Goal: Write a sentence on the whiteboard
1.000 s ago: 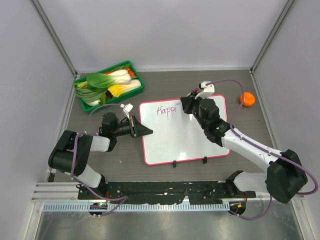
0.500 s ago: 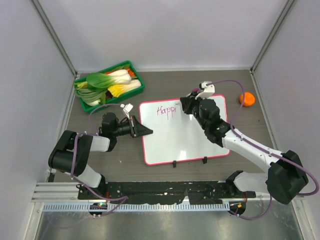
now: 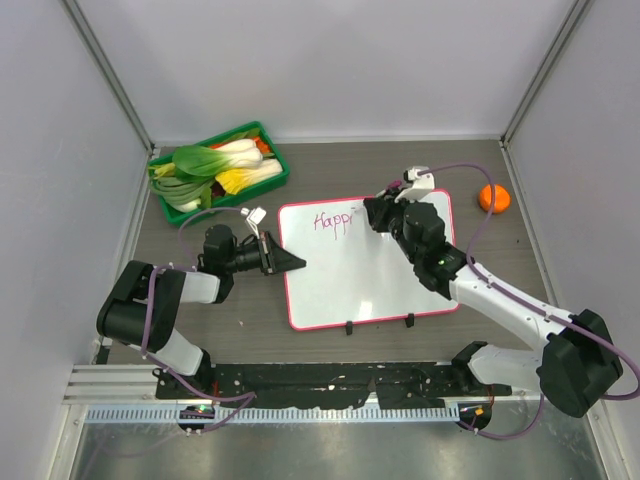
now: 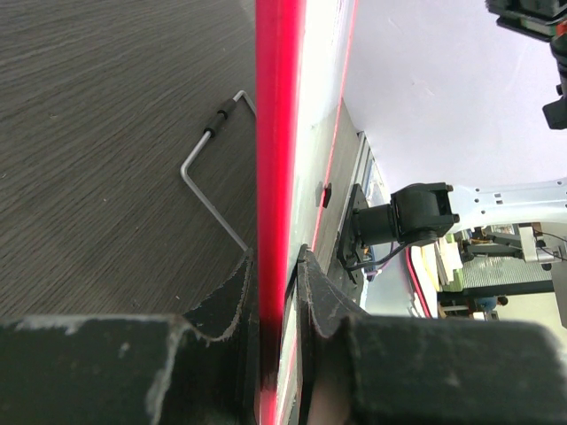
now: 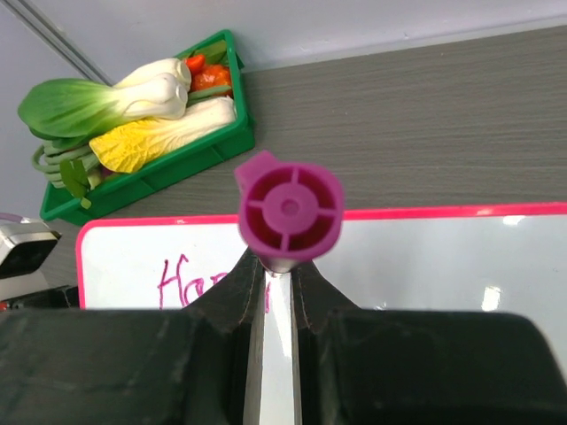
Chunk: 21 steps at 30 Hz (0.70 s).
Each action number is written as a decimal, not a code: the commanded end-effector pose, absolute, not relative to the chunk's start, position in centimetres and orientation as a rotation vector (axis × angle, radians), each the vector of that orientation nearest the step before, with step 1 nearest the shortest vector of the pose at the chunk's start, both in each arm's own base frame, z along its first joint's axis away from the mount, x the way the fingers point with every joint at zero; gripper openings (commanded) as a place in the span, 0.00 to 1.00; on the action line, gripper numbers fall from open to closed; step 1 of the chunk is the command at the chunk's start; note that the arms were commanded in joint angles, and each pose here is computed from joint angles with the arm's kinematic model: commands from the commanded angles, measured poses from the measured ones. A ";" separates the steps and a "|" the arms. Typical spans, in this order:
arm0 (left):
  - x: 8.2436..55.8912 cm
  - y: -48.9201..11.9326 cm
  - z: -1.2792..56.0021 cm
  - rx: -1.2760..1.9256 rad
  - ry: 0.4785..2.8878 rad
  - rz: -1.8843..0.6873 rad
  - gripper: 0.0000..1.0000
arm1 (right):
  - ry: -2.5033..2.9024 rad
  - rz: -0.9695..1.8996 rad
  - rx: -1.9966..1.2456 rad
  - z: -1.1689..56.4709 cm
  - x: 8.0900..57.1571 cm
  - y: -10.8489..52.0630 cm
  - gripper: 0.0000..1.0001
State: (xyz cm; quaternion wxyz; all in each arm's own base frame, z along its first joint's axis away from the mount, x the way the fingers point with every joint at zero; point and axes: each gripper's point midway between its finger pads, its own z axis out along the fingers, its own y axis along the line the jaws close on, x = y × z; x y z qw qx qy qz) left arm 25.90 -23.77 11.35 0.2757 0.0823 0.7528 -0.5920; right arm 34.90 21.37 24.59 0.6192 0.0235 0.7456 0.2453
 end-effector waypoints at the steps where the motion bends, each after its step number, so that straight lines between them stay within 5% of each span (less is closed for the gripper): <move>1: 26.0 -23.2 7.0 0.175 2.155 -1.435 0.00 | 1.709 0.558 0.065 24.5 34.9 21.0 0.01; 21: 26.0 -23.2 7.0 0.177 2.154 -1.435 0.00 | 1.752 0.524 0.071 22.5 34.7 20.2 0.01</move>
